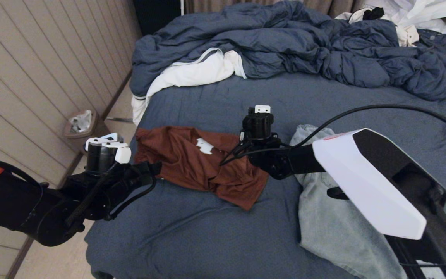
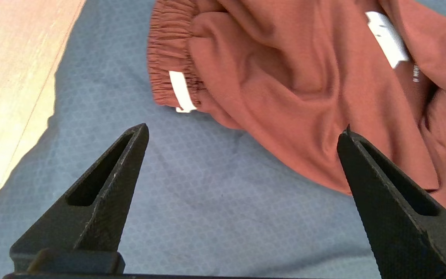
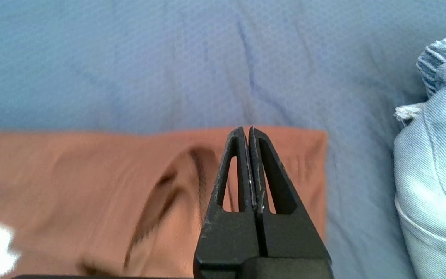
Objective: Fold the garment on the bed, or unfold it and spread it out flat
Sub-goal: Fold the brown shorts
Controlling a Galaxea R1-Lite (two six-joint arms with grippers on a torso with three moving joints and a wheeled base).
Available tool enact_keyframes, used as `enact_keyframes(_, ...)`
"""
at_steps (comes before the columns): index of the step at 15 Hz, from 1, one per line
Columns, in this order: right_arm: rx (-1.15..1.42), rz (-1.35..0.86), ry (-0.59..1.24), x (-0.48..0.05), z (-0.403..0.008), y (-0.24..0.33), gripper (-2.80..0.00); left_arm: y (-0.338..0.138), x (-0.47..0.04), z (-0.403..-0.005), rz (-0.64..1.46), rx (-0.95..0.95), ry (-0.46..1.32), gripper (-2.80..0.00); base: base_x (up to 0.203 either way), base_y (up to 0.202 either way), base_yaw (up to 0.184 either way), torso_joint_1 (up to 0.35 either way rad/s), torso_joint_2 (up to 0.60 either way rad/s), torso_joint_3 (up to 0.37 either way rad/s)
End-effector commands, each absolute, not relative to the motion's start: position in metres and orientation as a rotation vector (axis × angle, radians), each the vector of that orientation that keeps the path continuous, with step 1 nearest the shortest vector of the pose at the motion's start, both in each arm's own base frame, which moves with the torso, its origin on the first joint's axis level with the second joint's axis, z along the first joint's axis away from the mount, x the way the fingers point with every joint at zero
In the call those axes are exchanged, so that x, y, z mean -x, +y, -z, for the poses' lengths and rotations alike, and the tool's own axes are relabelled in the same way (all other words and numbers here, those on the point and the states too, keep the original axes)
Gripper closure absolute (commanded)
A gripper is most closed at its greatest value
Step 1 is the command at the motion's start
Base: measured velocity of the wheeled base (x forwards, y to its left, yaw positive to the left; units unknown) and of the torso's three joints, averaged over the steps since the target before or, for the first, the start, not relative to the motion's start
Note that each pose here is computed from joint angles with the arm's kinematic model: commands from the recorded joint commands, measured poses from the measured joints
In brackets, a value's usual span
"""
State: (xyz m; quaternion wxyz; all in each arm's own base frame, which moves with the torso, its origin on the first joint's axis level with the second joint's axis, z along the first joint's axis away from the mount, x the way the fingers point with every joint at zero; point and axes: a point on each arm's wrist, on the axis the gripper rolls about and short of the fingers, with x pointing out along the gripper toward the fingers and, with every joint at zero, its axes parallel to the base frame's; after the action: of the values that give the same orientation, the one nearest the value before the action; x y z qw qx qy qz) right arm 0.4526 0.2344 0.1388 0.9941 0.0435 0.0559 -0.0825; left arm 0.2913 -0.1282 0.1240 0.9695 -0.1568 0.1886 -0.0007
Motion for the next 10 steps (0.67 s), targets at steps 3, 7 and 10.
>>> enact_keyframes(3,-0.046,-0.003,0.206,-0.421,-0.125,0.257,0.00,-0.128,-0.292,-0.125,0.000,0.323,0.376,-2.80,0.000,0.000,0.000,0.000,0.00,0.000)
enact_keyframes(7,0.010,-0.077,0.306,-0.401,-0.107,0.266,0.00,-0.128,-0.290,-0.123,-0.001,0.321,0.382,-2.80,0.000,0.000,0.000,0.000,0.00,0.000)
enact_keyframes(10,-0.045,-0.133,0.394,-0.388,-0.128,0.258,0.00,-0.128,-0.290,-0.123,-0.001,0.320,0.381,-2.80,0.000,0.000,0.000,0.000,0.00,0.000)
